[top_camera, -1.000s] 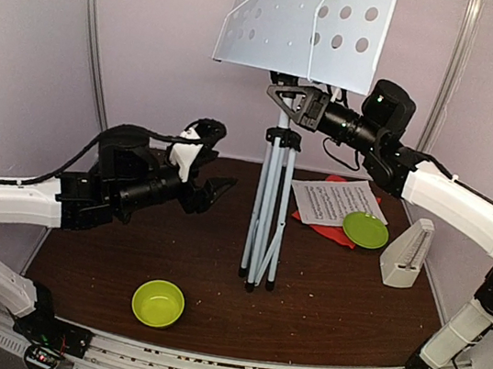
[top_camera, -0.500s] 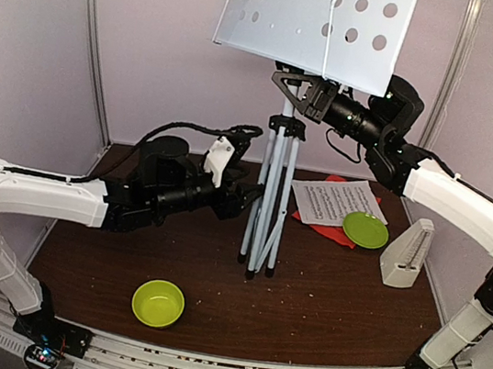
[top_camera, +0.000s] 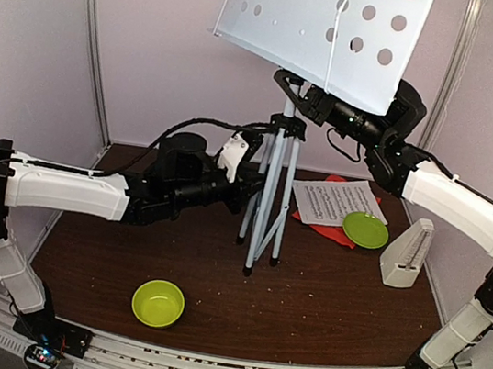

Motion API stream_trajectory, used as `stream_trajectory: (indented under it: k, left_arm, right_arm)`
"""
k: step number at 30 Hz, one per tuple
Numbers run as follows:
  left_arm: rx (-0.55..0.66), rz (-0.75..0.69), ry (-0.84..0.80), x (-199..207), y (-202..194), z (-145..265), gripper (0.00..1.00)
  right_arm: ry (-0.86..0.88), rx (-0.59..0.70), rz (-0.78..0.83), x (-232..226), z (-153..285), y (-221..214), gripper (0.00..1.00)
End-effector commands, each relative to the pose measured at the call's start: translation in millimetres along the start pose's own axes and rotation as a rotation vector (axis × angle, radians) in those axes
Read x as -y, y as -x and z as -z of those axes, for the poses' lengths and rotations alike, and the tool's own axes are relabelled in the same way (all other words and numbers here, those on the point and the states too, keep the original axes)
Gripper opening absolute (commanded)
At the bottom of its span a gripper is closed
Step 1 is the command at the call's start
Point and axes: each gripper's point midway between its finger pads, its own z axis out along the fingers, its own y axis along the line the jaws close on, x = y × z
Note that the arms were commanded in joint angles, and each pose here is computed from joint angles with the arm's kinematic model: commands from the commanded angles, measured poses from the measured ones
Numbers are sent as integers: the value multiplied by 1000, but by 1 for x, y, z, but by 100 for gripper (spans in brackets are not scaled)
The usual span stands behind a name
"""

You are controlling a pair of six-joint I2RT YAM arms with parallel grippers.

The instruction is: Set up the instrument practice props

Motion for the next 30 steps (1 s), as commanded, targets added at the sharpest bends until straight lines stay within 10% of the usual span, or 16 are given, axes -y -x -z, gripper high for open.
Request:
stream_trajectory:
  k: [1, 30]
  left_arm:
    - [6, -109, 84, -32, 3, -6, 1]
    - [-174, -442, 261, -113, -90, -20, 0]
  right_arm:
    - [160, 175, 128, -68, 16, 69, 0]
    - [53, -150, 121, -1, 7, -68, 0]
